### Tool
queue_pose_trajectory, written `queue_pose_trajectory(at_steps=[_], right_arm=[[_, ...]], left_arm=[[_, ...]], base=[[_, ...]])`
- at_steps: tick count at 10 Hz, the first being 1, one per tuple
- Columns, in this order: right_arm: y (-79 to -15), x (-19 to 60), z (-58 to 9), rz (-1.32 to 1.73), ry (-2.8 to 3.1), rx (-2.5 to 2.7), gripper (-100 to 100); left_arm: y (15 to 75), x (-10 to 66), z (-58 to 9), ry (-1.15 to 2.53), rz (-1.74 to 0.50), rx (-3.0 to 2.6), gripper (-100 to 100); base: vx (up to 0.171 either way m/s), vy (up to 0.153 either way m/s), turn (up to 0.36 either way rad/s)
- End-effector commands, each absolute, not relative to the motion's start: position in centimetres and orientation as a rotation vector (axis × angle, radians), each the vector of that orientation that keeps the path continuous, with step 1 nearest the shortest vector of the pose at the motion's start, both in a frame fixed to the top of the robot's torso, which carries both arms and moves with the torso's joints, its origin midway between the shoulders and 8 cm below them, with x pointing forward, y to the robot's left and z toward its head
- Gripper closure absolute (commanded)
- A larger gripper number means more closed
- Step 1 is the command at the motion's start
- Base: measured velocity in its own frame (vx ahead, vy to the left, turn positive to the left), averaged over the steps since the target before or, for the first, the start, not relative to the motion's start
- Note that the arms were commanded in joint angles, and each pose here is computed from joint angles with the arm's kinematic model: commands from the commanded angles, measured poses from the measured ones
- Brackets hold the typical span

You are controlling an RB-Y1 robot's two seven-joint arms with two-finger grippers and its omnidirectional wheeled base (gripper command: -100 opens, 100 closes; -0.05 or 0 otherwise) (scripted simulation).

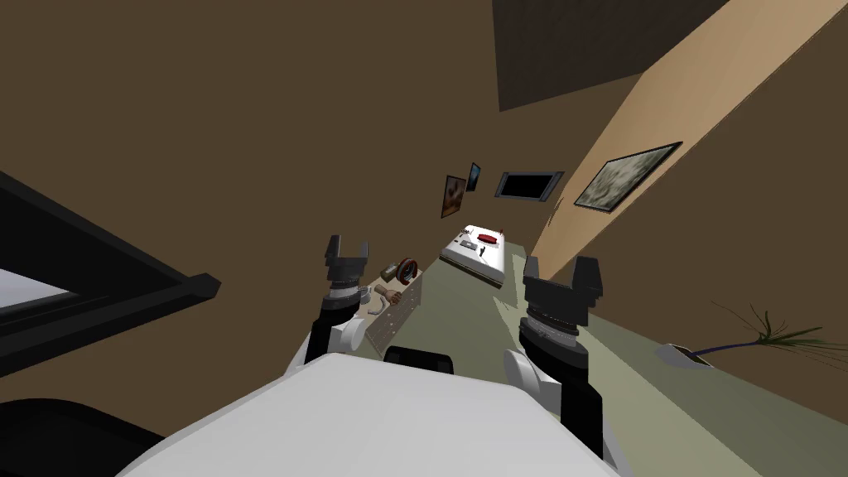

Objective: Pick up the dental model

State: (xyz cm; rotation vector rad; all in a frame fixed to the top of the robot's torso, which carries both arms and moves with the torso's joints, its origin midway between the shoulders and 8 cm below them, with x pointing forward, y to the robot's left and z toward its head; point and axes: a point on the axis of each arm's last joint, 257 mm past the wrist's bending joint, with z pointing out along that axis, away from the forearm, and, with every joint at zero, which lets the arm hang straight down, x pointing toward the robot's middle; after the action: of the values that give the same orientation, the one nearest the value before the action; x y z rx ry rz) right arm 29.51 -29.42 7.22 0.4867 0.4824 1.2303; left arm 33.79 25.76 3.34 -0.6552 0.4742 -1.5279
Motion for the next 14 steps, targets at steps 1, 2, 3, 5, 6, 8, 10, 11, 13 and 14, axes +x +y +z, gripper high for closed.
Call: queue_pose_trajectory(at_steps=[1,2,3,5,6,8,10,11,13,14], right_arm=[[-29.4,29.5,7.2,1.230,0.482,0.487,0],[-29.4,29.5,7.2,1.230,0.482,0.487,0],[-29.4,29.5,7.2,1.230,0.482,0.487,0],[-29.4,29.5,7.2,1.230,0.482,0.487,0],[-29.4,29.5,7.2,1.230,0.482,0.487,0],[-29.4,29.5,7.2,1.230,0.482,0.487,0],[-29.4,29.5,7.2,1.230,0.482,0.487,0],[-29.4,29.5,7.2,1.230,0.482,0.487,0],[-29.4,29.5,7.2,1.230,0.482,0.487,0],[-29.4,29.5,7.2,1.230,0.482,0.487,0]], left_arm=[[25.6,34.6,2.1,0.542,-1.521,-0.660,-100],[25.6,35.2,1.3,0.579,-1.515,-0.669,-100],[25.7,35.8,0.3,0.619,-1.506,-0.684,-100],[26.1,37.3,-2.3,0.708,-1.477,-0.728,-100],[26.5,38.1,-3.9,0.755,-1.457,-0.758,-100],[27.6,39.6,-7.2,0.843,-1.410,-0.822,-100],[28.4,40.5,-9.4,0.895,-1.375,-0.873,-100],[29.2,41.2,-11.2,0.933,-1.347,-0.905,-100],[30.2,42.0,-13.6,0.986,-1.303,-0.964,-100],[30.2,42.0,-13.7,0.987,-1.301,-0.967,-100]], base=[[-0.001,-0.032,0.039],[-0.008,-0.054,0.064],[0.009,-0.012,-0.029],[0.010,-0.031,0.018],[0.013,-0.074,0.067],[0.010,-0.093,0.074],[0.004,-0.062,0.048],[-0.005,-0.050,0.083],[0.003,-0.066,0.043],[0.005,-0.053,0.026]])
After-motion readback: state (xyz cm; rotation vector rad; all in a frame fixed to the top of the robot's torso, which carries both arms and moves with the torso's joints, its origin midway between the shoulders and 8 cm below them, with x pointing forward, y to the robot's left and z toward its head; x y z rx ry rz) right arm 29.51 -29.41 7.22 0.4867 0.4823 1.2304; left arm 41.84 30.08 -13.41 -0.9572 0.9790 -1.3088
